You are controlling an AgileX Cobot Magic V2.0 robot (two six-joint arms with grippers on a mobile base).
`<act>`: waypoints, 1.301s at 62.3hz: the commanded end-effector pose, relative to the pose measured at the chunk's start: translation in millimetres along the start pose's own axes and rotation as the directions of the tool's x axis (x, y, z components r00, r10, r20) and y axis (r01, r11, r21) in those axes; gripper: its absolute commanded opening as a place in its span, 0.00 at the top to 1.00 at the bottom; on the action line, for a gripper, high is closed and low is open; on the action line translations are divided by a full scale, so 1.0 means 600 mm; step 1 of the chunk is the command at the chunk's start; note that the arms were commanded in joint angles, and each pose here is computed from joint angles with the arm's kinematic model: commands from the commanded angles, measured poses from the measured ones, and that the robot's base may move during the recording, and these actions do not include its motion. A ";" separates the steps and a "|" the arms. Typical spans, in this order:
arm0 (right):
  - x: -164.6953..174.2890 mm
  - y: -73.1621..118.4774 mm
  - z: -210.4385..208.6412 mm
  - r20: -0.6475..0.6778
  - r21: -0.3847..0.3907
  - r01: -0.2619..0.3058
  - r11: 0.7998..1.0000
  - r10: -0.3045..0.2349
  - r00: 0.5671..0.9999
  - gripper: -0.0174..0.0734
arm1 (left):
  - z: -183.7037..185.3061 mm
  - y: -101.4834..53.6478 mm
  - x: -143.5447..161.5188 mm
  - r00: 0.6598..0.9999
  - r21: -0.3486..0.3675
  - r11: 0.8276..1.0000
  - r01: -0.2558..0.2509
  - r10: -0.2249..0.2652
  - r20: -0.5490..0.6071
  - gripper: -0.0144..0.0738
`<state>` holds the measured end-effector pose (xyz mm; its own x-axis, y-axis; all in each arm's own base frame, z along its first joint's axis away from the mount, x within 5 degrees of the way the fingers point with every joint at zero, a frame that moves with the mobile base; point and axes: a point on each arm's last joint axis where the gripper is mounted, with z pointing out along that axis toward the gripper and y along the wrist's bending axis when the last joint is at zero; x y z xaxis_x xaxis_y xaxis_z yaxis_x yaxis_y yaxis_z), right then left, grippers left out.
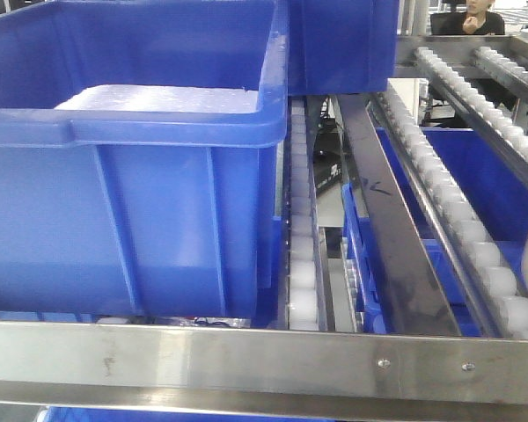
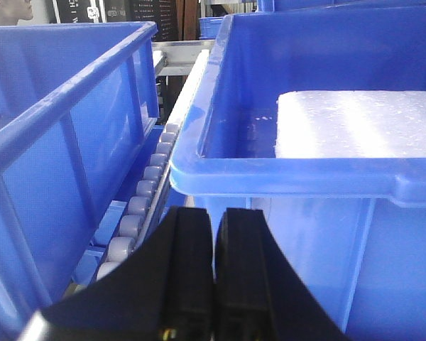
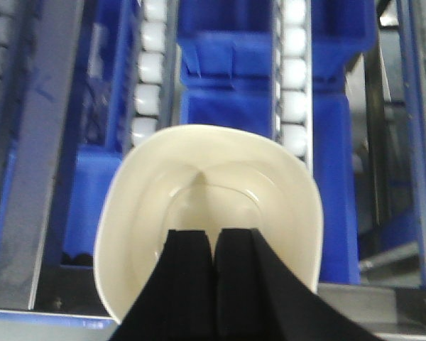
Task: Move white bin to right shelf second layer
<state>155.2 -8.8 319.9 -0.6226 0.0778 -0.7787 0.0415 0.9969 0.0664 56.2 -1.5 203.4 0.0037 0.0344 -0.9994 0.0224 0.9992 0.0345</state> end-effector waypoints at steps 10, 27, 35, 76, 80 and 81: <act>0.035 -0.001 -0.028 0.289 0.017 -0.007 1.000 0.002 0.957 0.79 | 0.001 0.000 0.007 0.998 -0.003 1.000 0.009 -0.009 0.061 0.74; 0.081 -0.003 -0.059 0.503 0.035 -0.011 0.999 -0.008 0.864 0.79 | 0.001 0.000 0.007 0.998 -0.003 1.000 0.009 -0.009 0.061 0.74; 0.096 -0.003 -0.061 0.510 0.035 -0.010 0.999 -0.009 0.860 0.79 | 0.001 0.000 0.007 0.998 -0.003 1.000 0.009 -0.009 0.061 0.74; 0.117 0.001 -0.058 0.558 0.011 0.008 1.000 -0.013 0.830 0.79 | 0.001 0.000 0.007 0.998 -0.003 1.000 0.009 -0.009 0.061 0.74; 0.132 -0.001 -0.048 0.599 0.013 0.008 1.000 -0.014 0.800 0.79 | 0.001 0.000 0.007 0.998 -0.003 1.000 0.009 -0.009 0.061 0.74; 0.136 -0.001 -0.046 0.609 0.013 0.009 1.000 -0.015 0.793 0.79 | 0.001 0.000 0.007 0.998 -0.003 1.000 0.009 -0.009 0.061 0.74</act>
<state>82.8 -2.0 265.2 -0.1824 0.0618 -0.9813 0.0385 0.9977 0.0556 56.2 -1.5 203.4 0.0037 0.0344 -0.9994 0.0224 0.9992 0.0345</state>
